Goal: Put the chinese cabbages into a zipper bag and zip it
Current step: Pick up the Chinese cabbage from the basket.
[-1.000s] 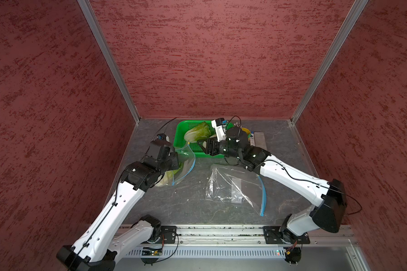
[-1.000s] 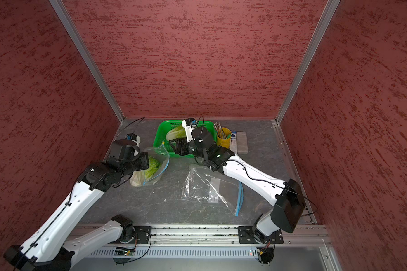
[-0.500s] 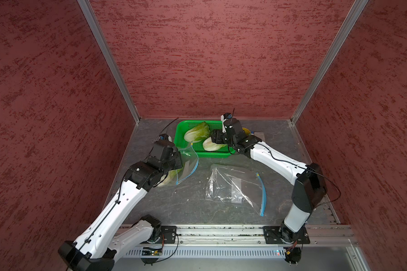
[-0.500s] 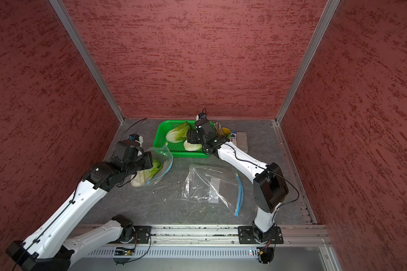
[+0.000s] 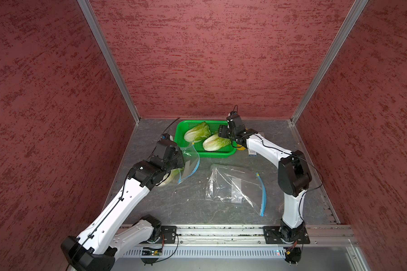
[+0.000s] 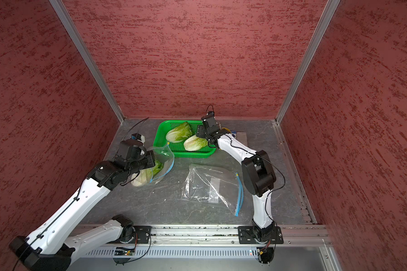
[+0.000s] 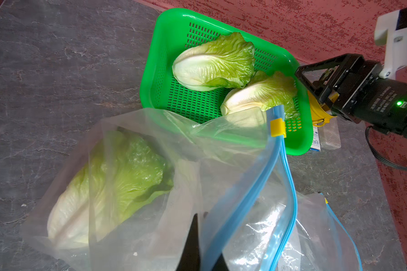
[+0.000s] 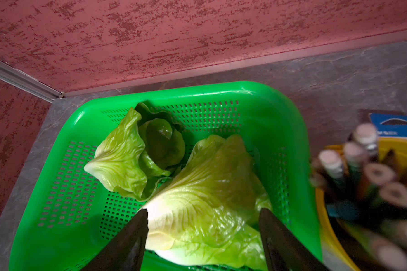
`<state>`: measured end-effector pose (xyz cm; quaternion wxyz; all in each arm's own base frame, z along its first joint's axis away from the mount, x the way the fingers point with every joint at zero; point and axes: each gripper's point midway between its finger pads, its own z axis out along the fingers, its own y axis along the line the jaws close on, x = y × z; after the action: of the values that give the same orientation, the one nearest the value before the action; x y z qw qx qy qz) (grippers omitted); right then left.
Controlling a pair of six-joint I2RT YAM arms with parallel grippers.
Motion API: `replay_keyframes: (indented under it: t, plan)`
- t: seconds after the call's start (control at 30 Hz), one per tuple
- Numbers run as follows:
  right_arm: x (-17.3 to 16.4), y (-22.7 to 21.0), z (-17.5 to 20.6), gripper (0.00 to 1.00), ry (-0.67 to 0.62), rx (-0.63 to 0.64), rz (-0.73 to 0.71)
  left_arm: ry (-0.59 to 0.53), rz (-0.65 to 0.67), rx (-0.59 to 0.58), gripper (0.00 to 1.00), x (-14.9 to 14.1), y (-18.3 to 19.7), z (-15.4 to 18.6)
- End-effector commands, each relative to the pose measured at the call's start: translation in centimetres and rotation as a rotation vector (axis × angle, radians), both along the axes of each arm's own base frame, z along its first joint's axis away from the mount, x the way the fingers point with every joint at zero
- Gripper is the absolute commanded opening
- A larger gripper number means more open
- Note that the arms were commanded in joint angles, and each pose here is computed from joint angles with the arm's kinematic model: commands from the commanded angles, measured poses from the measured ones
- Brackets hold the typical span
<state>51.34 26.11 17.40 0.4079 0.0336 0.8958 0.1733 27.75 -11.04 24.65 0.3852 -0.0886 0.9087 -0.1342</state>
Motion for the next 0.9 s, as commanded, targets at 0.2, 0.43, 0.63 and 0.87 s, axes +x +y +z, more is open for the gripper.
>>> replay_keyframes:
  t: [0.2, 0.43, 0.63, 0.87]
  plan:
    - [2.3, -0.6, -0.7, 0.78, -0.009, -0.027, -0.027, -0.022, 0.023, 0.001, 0.00, 0.4, 0.3, 0.2]
    - [2.9, -0.6, -2.8, 0.78, 0.026, -0.041, -0.023, -0.014, 0.028, 0.011, 0.00, 0.3, 0.5, -0.1]
    - [2.7, -0.7, -4.2, 0.79, 0.056, -0.053, -0.022, -0.018, 0.036, 0.016, 0.00, 0.0, 0.8, 0.0]
    - [0.7, 1.7, -4.6, 0.79, 0.089, -0.005, 0.067, -0.017, 0.033, 0.005, 0.00, 0.1, 0.6, -0.2]
